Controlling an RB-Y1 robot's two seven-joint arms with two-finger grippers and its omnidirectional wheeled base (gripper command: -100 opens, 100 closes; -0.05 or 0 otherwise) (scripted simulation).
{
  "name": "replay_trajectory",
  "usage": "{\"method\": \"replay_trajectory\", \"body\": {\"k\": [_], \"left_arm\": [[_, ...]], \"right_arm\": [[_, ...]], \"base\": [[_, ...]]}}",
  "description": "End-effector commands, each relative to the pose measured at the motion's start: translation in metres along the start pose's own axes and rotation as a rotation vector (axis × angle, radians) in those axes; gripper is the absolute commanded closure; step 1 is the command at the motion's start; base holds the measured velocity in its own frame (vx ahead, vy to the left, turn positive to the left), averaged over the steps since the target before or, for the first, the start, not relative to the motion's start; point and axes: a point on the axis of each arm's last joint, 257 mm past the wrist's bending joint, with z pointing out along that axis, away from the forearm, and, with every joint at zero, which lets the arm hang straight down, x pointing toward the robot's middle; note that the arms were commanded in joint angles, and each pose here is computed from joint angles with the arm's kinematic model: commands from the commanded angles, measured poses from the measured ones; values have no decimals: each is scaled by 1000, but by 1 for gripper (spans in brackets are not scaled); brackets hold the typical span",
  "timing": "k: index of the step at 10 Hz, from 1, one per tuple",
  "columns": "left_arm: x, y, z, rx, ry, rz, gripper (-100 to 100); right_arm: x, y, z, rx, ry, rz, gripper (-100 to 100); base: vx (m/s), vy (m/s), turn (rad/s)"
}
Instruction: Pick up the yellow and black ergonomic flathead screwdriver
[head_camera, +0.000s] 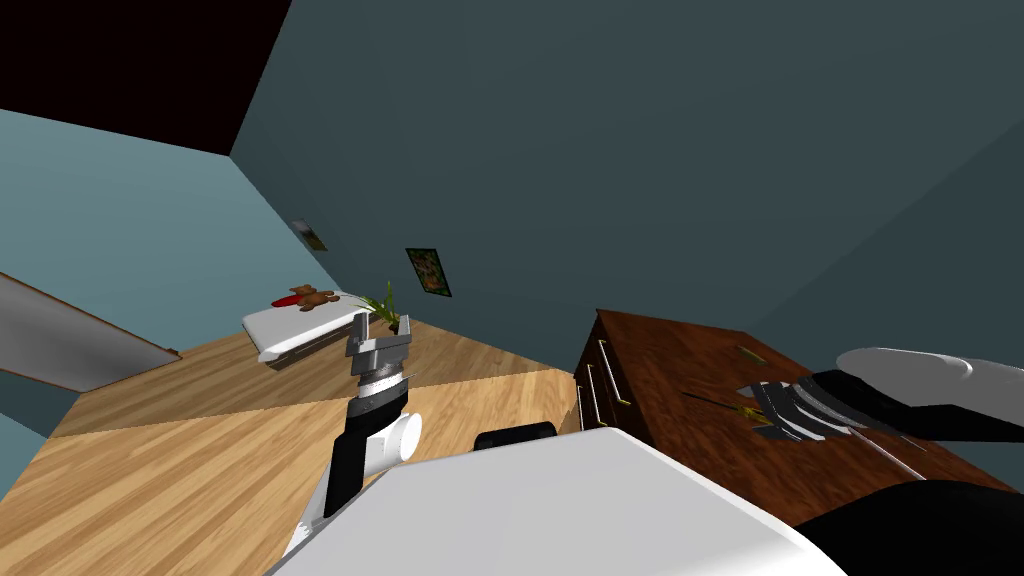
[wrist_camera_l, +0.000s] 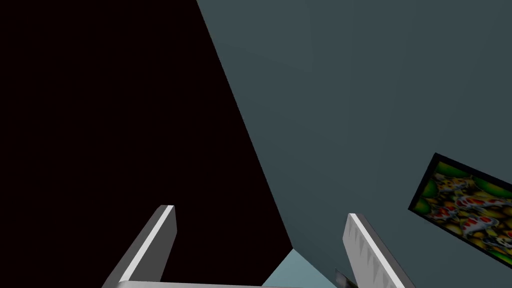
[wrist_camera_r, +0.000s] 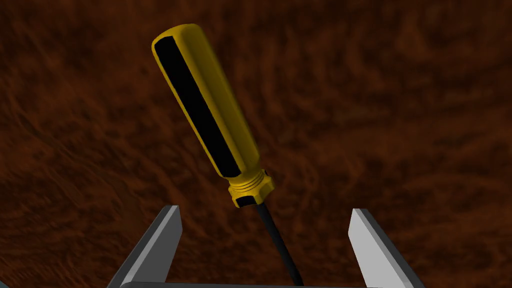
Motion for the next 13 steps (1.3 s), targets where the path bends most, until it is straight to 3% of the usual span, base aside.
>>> {"method": "replay_trajectory", "body": {"k": [1, 3, 4, 5, 6, 8, 9, 13], "left_arm": [[0, 0, 0, 0, 0, 0, 0], [0, 0, 0, 0, 0, 0, 0], [0, 0, 0, 0, 0, 0, 0], [0, 0, 0, 0, 0, 0, 0], [0, 0, 0, 0, 0, 0, 0], [0, 0, 0, 0, 0, 0, 0], [0, 0, 0, 0, 0, 0, 0], [0, 0, 0, 0, 0, 0, 0]], "right_arm": [[10, 8, -2, -15, 17, 5, -100], [16, 10, 0, -23, 25, 9, -100], [17, 11, 0, -25, 26, 8, 0], [22, 19, 10, -25, 25, 17, -100], [27, 27, 21, -26, 24, 26, -100], [28, 27, 19, -31, 24, 26, -100], [28, 27, 20, -28, 24, 26, 100], [28, 27, 19, -28, 24, 24, 100]], "base": [[74, -51, 58], [26, -19, 40], [0, 0, 0], [15, -19, 61], [22, -37, 99], [12, -26, 33], [0, 0, 0], [0, 0, 0]]}}
